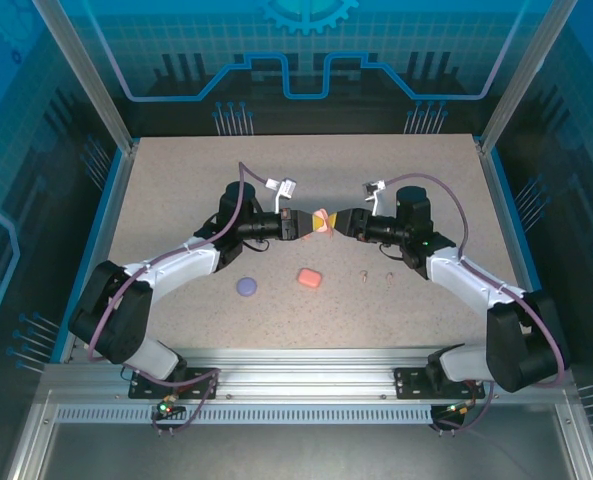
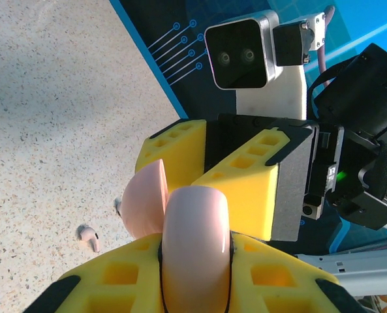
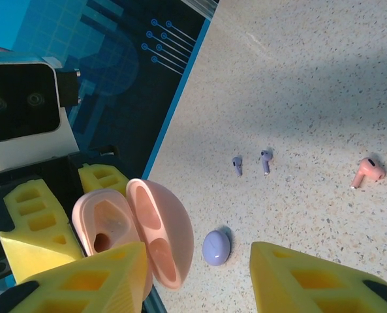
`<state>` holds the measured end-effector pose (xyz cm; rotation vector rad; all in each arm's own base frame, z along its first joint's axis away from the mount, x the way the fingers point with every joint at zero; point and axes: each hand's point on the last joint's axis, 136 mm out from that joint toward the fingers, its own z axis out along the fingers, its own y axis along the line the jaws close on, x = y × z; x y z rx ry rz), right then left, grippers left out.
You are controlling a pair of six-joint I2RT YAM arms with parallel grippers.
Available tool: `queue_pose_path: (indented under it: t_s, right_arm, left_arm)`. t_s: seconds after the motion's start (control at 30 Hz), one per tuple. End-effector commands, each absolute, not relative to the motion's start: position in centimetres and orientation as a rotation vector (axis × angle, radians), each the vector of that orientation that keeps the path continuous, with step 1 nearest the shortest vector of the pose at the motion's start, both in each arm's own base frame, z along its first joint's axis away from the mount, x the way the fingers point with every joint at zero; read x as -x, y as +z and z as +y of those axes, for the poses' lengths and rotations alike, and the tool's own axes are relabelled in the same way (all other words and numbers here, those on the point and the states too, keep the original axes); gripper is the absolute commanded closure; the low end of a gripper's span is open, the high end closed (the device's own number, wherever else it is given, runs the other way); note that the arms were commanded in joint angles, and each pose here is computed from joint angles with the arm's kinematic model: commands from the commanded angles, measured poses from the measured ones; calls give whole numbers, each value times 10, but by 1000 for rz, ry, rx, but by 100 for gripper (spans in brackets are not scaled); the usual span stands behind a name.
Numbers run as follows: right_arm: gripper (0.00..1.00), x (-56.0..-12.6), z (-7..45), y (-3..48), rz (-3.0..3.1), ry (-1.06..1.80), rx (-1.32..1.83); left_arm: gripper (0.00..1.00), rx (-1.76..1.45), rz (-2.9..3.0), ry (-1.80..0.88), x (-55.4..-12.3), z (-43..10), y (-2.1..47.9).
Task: Insert the wireless bluetooth earbuds into the charging case
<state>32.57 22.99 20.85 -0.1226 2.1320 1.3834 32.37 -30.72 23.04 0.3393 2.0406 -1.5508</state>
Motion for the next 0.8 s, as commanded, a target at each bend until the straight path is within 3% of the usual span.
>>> queue_pose_path:
  t_s: [0.0,0.77]
  right_arm:
    - [55,-317,237,205,2124,1412,199]
    - [65,-328,244,205,2151,1407,226]
  left_arm:
    - [100,-376,2014,-1563,-325,-313,240]
    - [100,-414,2023,-1603,-318,-320,240]
